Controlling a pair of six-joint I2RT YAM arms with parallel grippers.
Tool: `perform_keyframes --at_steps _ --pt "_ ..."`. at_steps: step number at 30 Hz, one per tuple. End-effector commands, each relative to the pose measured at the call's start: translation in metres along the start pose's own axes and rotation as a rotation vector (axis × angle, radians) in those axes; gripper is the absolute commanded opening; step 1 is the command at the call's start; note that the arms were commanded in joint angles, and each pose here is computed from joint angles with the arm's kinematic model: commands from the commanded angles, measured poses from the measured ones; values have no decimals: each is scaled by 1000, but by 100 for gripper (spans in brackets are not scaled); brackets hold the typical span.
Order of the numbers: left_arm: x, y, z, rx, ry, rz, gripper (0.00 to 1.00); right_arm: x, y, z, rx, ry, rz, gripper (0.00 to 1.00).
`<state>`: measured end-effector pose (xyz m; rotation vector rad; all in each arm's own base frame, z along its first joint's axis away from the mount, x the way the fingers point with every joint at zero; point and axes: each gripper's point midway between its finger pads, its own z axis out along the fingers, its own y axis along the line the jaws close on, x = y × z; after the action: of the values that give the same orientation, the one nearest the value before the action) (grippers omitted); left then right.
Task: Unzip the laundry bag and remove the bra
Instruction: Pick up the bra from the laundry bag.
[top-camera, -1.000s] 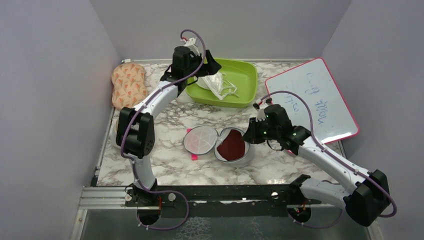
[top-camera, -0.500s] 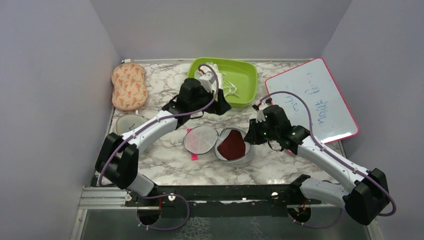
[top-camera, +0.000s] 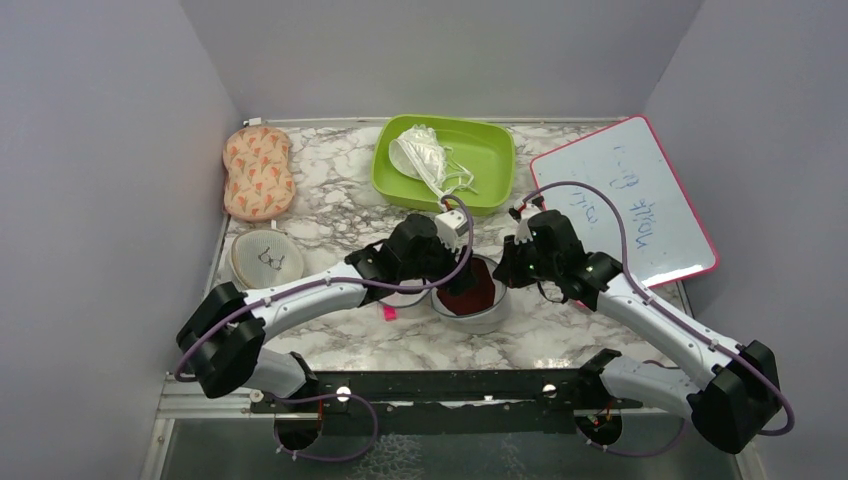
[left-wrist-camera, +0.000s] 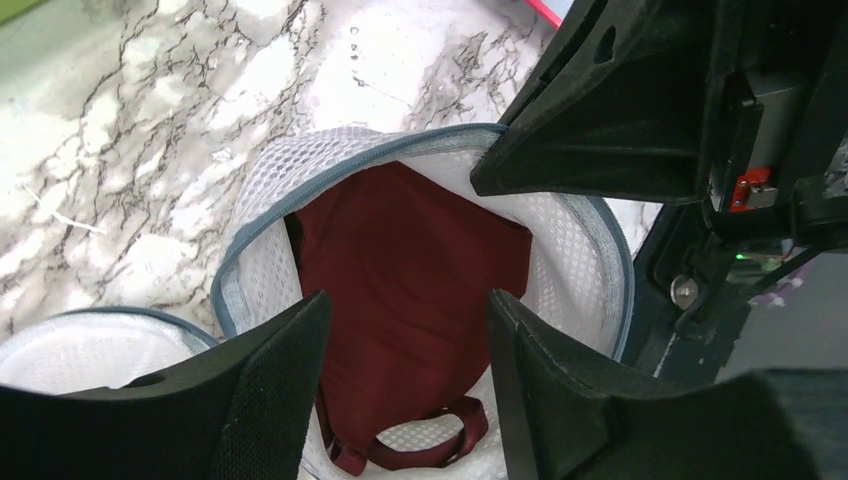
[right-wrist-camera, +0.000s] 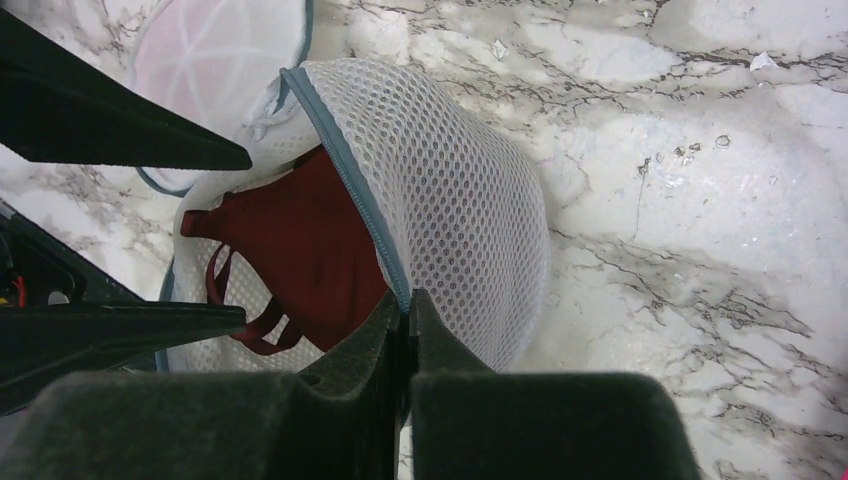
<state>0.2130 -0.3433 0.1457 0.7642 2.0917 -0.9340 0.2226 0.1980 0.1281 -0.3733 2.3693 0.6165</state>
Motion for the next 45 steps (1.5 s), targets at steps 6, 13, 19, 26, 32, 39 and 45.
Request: perform_keyframes --at_steps 6,13,19,26,32,39,45 --pt "1 10 20 -49 53 33 50 -4 0 -5 6 -23 -10 0" --pt "19 19 30 -76 128 0 50 -4 2 -3 -5 -20 -9 1" --pt "27 21 32 -77 170 13 53 -3 3 -2 -11 -15 -11 1" --pt "25 23 32 -94 175 28 60 0 3 0 -18 0 -11 1" --pt "33 43 30 -188 208 70 65 0 4 1 -21 0 -12 1" --pt "44 39 37 -155 242 68 65 0 4 3 -24 6 -13 0" --pt "48 35 45 -131 241 56 49 1 5 4 -32 11 -13 0"
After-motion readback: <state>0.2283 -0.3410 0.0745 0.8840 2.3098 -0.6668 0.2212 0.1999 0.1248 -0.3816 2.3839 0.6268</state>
